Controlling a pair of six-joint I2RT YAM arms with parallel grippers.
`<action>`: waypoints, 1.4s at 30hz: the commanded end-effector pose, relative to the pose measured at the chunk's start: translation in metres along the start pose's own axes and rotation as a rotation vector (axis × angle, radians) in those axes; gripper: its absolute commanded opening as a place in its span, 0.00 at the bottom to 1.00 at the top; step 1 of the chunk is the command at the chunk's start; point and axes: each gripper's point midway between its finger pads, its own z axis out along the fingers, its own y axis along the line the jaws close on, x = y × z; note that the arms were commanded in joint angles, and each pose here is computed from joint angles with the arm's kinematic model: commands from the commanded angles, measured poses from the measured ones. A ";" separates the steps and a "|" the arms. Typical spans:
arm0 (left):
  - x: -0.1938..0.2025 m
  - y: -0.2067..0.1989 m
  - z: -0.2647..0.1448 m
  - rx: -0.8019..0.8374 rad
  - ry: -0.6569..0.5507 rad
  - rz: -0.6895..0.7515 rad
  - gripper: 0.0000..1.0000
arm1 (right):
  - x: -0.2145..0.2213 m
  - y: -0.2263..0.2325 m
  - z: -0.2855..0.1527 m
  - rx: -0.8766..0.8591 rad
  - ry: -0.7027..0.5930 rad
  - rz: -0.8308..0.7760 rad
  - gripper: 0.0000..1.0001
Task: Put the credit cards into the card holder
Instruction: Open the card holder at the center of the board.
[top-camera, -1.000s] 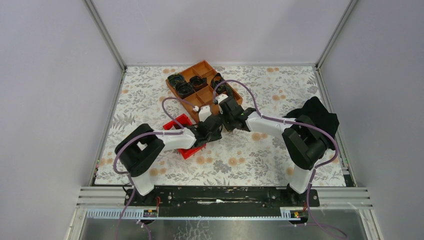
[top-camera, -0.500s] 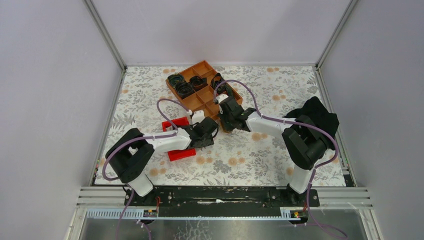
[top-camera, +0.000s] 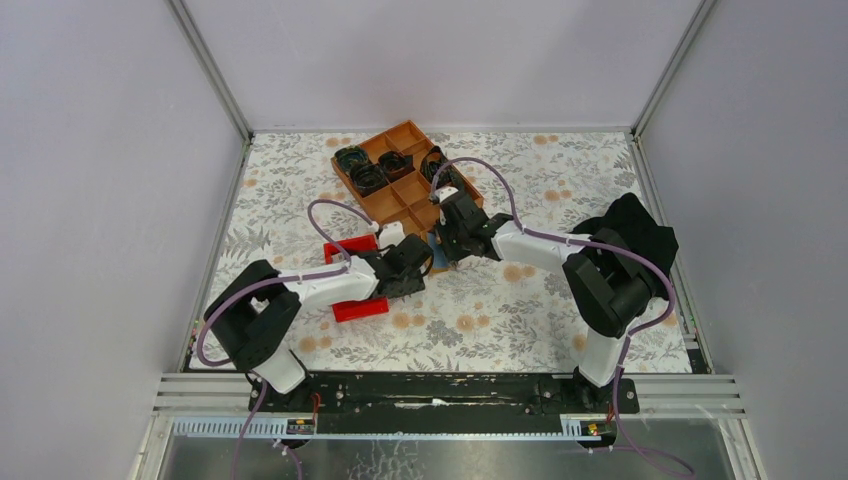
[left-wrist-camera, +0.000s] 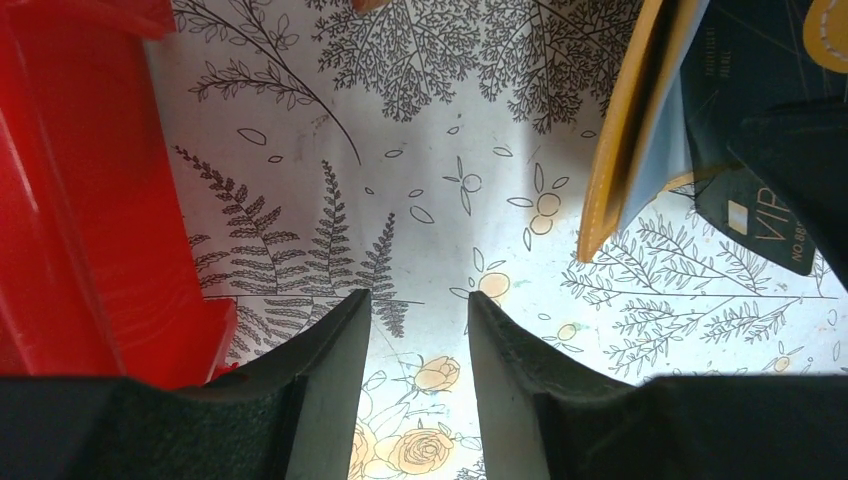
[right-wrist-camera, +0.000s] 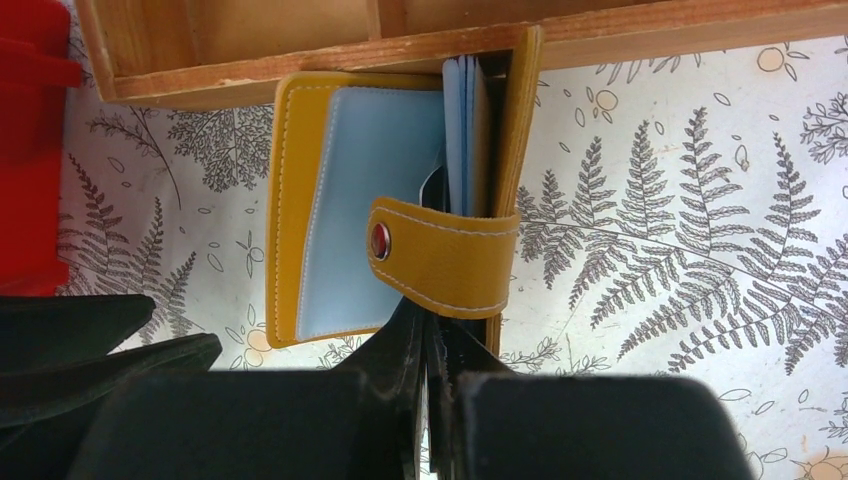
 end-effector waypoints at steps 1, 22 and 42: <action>-0.017 -0.014 -0.007 0.029 -0.034 -0.038 0.49 | 0.053 -0.002 0.009 -0.006 0.190 0.081 0.00; -0.047 -0.060 0.012 0.051 -0.080 -0.011 0.53 | 0.066 -0.007 0.001 -0.005 0.209 0.136 0.00; -0.055 -0.045 0.024 0.004 -0.174 -0.087 0.52 | 0.062 -0.006 -0.003 -0.048 0.212 0.152 0.00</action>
